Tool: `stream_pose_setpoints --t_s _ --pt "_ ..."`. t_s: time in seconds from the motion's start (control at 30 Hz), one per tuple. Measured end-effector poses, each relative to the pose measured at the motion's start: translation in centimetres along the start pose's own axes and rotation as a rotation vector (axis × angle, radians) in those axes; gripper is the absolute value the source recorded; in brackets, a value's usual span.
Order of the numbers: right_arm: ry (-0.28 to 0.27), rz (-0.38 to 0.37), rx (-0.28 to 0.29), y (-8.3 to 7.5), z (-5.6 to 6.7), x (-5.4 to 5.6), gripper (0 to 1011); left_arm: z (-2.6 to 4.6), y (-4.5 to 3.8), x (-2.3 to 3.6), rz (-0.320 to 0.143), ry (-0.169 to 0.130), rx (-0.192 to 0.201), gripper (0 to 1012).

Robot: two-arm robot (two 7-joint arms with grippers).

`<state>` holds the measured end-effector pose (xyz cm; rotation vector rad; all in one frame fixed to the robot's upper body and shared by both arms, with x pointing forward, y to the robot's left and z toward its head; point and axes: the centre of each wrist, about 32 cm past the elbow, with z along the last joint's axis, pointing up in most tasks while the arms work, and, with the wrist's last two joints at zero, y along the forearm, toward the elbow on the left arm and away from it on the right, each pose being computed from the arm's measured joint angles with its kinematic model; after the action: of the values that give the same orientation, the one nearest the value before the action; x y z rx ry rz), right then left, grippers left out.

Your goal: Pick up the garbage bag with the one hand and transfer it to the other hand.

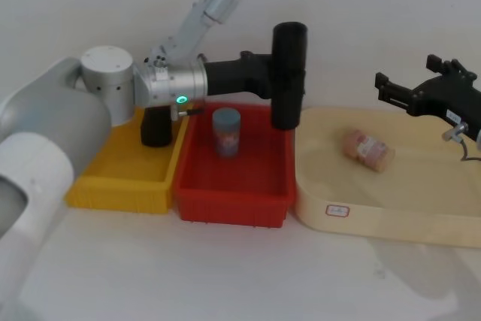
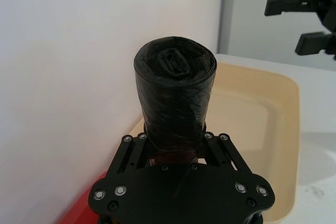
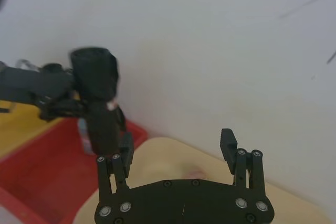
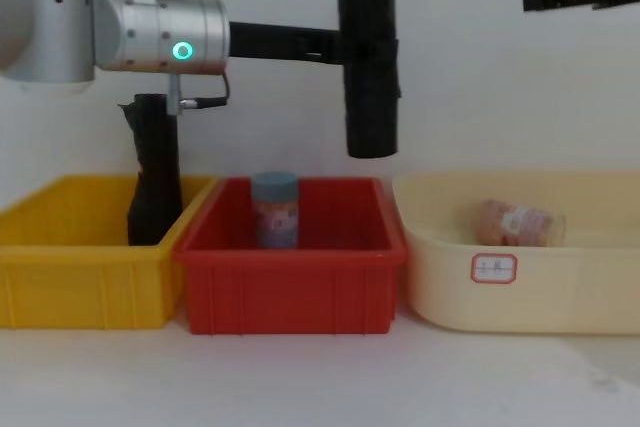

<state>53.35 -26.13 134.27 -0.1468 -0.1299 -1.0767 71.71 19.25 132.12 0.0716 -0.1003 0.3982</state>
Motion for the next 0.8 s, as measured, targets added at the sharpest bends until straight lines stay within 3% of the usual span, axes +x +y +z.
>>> stream_pose_setpoints --t_s 0.23,0.43,0.8 --pt "0.02 0.044 0.027 -0.4 0.5 0.1 1001 0.6 -1.42 0.13 -0.059 -0.013 0.011 394" --pt "0.036 0.07 0.043 0.1 0.9 0.5 1001 1.01 -2.0 0.13 -0.084 -0.022 0.019 394" --pt "0.075 0.097 0.055 2.3 0.2 0.9 1001 1.35 -2.42 0.11 -0.105 -0.029 0.027 394"
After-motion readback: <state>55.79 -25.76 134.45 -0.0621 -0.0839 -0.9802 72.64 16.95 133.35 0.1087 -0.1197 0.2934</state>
